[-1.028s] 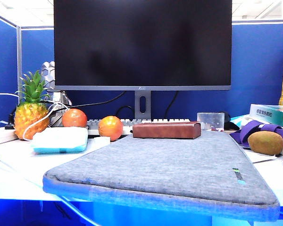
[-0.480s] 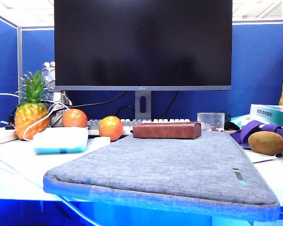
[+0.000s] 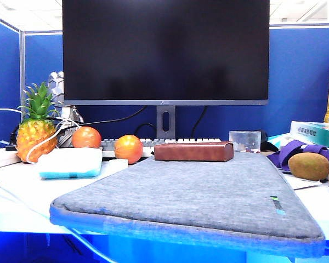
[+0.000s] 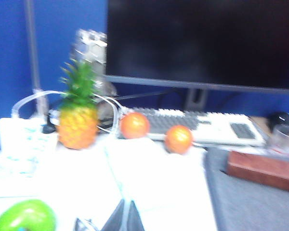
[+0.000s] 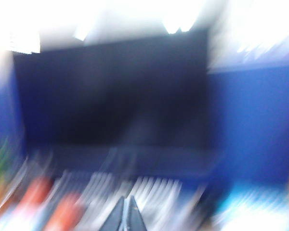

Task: Close the glasses case.

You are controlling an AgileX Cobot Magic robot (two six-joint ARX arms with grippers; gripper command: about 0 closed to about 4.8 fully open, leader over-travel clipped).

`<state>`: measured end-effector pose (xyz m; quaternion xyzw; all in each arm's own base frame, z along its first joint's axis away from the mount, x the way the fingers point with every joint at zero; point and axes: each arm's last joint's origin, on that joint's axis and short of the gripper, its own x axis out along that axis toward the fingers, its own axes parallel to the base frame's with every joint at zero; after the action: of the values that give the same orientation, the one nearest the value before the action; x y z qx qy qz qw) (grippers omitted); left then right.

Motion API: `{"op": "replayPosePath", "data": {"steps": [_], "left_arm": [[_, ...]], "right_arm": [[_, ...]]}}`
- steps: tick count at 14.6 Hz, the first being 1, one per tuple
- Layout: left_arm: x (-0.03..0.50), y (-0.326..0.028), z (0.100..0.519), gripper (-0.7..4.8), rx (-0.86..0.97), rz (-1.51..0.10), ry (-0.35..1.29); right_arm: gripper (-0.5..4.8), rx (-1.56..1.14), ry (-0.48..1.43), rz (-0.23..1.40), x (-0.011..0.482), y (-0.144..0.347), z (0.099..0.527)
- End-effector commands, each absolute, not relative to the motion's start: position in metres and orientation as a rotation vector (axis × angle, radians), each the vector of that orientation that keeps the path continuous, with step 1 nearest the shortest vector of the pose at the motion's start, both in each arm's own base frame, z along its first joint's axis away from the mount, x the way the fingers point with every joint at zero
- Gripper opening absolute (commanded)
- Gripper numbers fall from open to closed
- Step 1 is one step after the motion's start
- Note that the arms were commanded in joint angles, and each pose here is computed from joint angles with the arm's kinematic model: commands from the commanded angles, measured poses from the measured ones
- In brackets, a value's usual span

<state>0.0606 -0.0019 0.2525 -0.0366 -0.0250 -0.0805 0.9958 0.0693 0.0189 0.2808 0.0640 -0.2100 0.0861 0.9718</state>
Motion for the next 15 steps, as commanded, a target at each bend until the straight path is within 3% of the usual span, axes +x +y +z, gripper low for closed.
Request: {"op": "replayPosePath", "data": {"steps": [1,10,15], "left_arm": [[0.065,-0.002,0.242,-0.04,-0.077,-0.193,-0.023],[0.071,-0.003,0.228,-0.01,-0.175,-0.244,0.033],[0.071,-0.004,0.222,-0.01,-0.256,-0.255,0.099]], "right_arm": [[-0.06,0.106,-0.35,0.092,0.061,0.014,0.268],[-0.06,0.104,-0.055,0.097,0.092,0.024,0.179],[-0.06,0.081,0.026,0.111,0.093,0.025,0.167]]}}
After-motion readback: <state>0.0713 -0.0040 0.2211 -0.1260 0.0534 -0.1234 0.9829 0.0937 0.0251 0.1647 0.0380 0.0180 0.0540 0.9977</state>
